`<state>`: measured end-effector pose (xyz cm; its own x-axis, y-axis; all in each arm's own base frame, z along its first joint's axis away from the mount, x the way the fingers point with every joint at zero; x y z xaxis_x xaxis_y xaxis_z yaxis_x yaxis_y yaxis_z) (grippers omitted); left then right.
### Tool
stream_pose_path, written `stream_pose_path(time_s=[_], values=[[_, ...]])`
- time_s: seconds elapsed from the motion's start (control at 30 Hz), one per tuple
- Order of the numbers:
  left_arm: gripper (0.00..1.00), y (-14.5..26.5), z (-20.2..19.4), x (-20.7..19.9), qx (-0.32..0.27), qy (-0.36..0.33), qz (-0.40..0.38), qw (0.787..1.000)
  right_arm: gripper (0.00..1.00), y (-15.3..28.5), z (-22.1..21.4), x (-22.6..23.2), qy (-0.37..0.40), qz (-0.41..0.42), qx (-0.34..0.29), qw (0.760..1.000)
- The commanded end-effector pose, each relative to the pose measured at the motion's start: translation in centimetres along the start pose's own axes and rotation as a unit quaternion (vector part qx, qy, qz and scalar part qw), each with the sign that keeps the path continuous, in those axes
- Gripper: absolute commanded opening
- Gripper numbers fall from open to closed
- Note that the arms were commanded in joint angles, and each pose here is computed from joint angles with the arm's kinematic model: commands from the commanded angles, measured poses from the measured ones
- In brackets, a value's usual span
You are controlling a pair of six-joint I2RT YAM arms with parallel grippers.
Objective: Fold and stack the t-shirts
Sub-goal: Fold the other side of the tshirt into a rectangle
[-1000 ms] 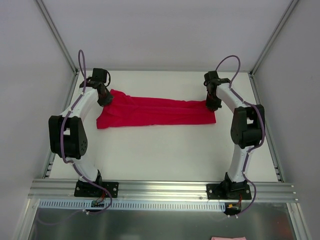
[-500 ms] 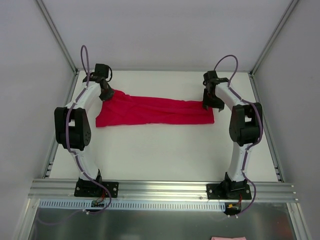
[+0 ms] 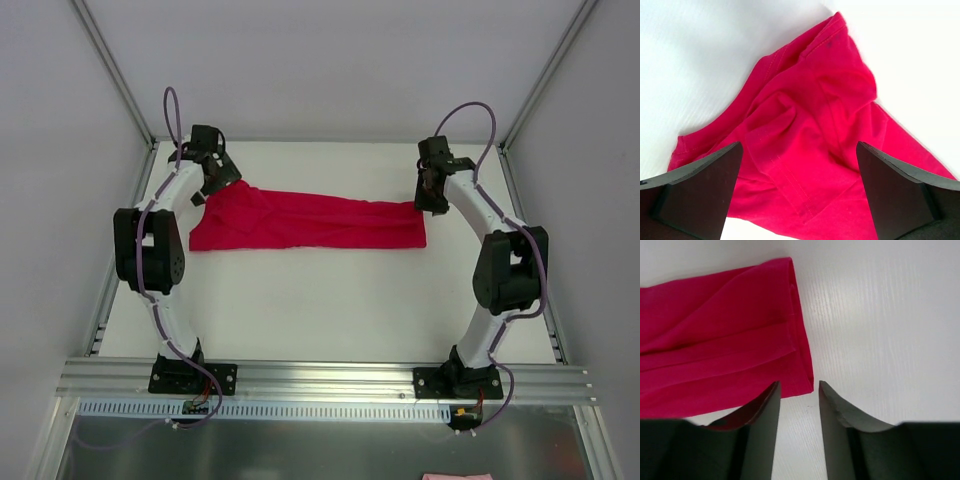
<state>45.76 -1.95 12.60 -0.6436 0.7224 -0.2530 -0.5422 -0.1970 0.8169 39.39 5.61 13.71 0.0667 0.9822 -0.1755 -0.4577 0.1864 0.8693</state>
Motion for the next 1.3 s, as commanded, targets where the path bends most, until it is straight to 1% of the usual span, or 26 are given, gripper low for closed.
stream_pose_path(time_s=[0.0,0.07,0.1,0.13,0.2,0.27,0.3,0.33,0.43,0.47,0.5,0.53,0.6,0.63,0.7,0.73,0.77,1.07,1.23,1.27], values=[[0.99,4.2,3.8,-1.9,-0.062,0.020,-0.067,0.996,0.34,2.8,1.2,0.7,-0.023,0.054,-0.038,0.998],[0.99,5.0,4.0,-2.2,-0.061,0.025,-0.080,0.995,0.27,2.7,0.9,0.9,-0.021,0.057,-0.026,0.998],[0.99,5.2,3.8,-2.2,-0.058,0.026,-0.083,0.995,0.21,2.6,0.7,0.9,-0.018,0.058,-0.022,0.998],[0.99,5.6,3.6,-2.1,-0.053,0.030,-0.084,0.995,0.19,2.5,0.5,0.9,-0.017,0.057,-0.019,0.998],[0.99,6.0,2.7,-2.0,-0.034,0.033,-0.090,0.995,0.12,2.3,0.3,1.1,-0.016,0.065,-0.015,0.998],[0.99,6.3,1.7,-1.9,-0.021,0.041,-0.096,0.994,0.09,2.1,0.3,1.4,-0.013,0.072,-0.013,0.997],[0.99,6.3,0.4,-1.5,-0.008,0.036,-0.099,0.994,0.04,1.8,0.1,1.6,-0.012,0.075,-0.007,0.997],[0.99,6.2,-0.1,-1.4,-0.004,0.039,-0.098,0.994,0.02,1.5,0.2,1.7,-0.013,0.077,-0.005,0.997],[0.98,5.5,-2.9,-1.0,0.035,0.039,-0.093,0.994,0.01,0.8,0.2,2.1,-0.013,0.083,0.005,0.996],[0.96,5.1,-4.0,-0.6,0.048,0.035,-0.087,0.994,0.01,0.5,0.2,2.4,-0.012,0.086,0.008,0.996],[0.92,5.1,-4.9,-0.9,0.052,0.025,-0.087,0.995,0.01,0.2,0.2,2.4,-0.013,0.087,0.012,0.996],[0.86,5.0,-5.5,-0.7,0.056,0.021,-0.082,0.995,0.01,0.0,0.3,2.4,-0.011,0.086,0.014,0.996],[0.69,4.8,-7.1,-0.6,0.069,0.015,-0.083,0.994,0.01,-0.6,0.2,2.4,-0.013,0.091,0.025,0.995],[0.43,4.5,-7.8,-0.4,0.077,0.011,-0.079,0.994,0.01,-0.7,0.3,2.6,-0.014,0.097,0.027,0.995],[0.22,4.2,-8.8,-0.3,0.086,0.005,-0.074,0.994,0.01,-1.1,0.3,2.6,-0.015,0.101,0.037,0.994],[0.04,4.2,-9.4,-0.3,0.092,0.000,-0.070,0.993,0.01,-1.2,0.2,2.7,-0.014,0.104,0.041,0.994],[0.00,3.9,-9.8,-0.1,0.098,-0.002,-0.063,0.993,0.01,-1.4,0.2,2.8,-0.013,0.105,0.045,0.993],[0.00,3.4,-11.2,0.4,0.111,-0.022,-0.049,0.992,0.01,-3.8,0.0,3.1,-0.017,0.107,0.067,0.992],[0.00,3.6,-11.8,0.7,0.119,-0.035,-0.042,0.991,0.01,-5.0,1.9,3.4,0.001,0.111,0.036,0.993],[0.00,3.7,-12.0,0.8,0.120,-0.039,-0.042,0.991,0.01,-5.3,2.0,3.5,0.002,0.111,0.038,0.993]])
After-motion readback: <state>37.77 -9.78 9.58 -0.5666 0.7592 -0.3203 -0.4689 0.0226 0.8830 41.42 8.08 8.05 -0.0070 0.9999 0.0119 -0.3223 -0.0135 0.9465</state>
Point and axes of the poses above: each gripper's point midway between its finger pads, its own y axis back along the fingers, its own x axis along the line the jaws close on, z = x × y, the point moved 3 cm from there along y, back along the fingers, and after that the axes turned 9 degrees about y, right-handed, at the moved point
